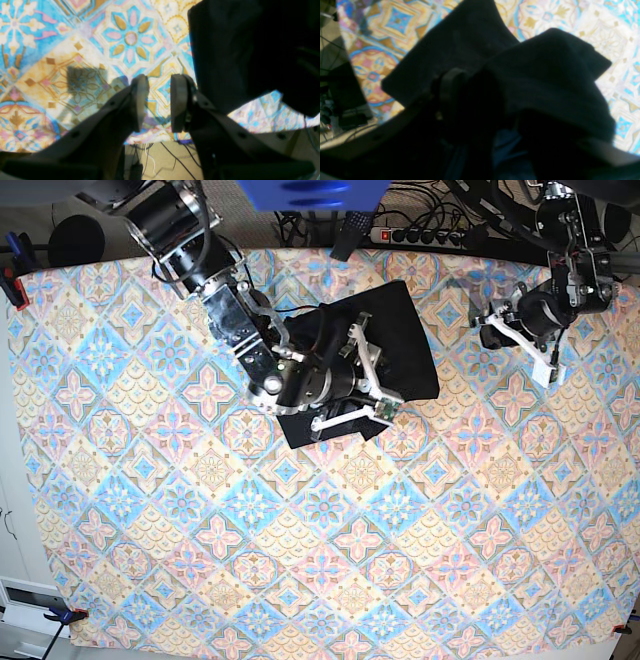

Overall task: Fold the T-shirt properly
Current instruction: 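Fold the held strip end over toward the left gripper with the right gripper, then press and square the folded bundle with both grippers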

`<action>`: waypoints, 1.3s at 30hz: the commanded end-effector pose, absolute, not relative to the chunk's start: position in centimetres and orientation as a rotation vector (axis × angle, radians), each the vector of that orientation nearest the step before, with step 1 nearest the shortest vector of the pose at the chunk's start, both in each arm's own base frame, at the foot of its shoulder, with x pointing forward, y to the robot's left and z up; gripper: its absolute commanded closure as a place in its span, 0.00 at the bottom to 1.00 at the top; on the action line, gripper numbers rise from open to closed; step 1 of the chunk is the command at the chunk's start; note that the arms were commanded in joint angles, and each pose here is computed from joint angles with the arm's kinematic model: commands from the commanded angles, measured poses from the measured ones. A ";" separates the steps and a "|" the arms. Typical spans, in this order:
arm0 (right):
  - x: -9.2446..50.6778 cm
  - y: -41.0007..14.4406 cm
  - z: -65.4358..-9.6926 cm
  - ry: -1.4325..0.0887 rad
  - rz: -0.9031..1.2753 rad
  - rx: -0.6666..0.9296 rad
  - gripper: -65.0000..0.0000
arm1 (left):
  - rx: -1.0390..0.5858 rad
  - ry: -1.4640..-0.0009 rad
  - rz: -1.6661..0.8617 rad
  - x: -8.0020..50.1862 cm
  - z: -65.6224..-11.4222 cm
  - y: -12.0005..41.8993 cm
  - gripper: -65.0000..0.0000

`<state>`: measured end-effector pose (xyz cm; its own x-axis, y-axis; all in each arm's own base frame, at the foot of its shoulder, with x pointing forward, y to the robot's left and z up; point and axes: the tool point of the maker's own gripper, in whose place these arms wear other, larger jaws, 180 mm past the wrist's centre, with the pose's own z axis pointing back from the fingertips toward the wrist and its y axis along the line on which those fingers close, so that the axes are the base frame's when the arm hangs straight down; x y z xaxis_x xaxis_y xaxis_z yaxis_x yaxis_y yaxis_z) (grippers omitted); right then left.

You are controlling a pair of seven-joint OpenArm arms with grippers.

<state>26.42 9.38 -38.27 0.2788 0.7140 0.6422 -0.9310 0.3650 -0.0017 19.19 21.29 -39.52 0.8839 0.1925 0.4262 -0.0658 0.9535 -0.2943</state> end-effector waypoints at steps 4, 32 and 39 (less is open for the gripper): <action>28.7 9.8 -34.4 -0.750 1.126 0.418 0.58 | -0.295 -0.489 0.110 19.7 -39.1 20.5 0.75; 33.1 1.7 -35.7 -0.819 0.953 0.304 0.84 | -0.452 -0.482 -0.052 19.0 -39.0 12.2 0.83; 37.4 0.5 -35.2 -0.865 0.985 0.185 0.96 | -0.529 -0.444 -0.127 17.7 -39.3 7.0 1.00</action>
<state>35.41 0.11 -37.77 0.3046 0.6815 0.6654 -0.8108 0.5522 -0.1944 17.49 7.20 -39.76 0.9038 -0.0029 0.4279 0.2174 0.8645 -0.4532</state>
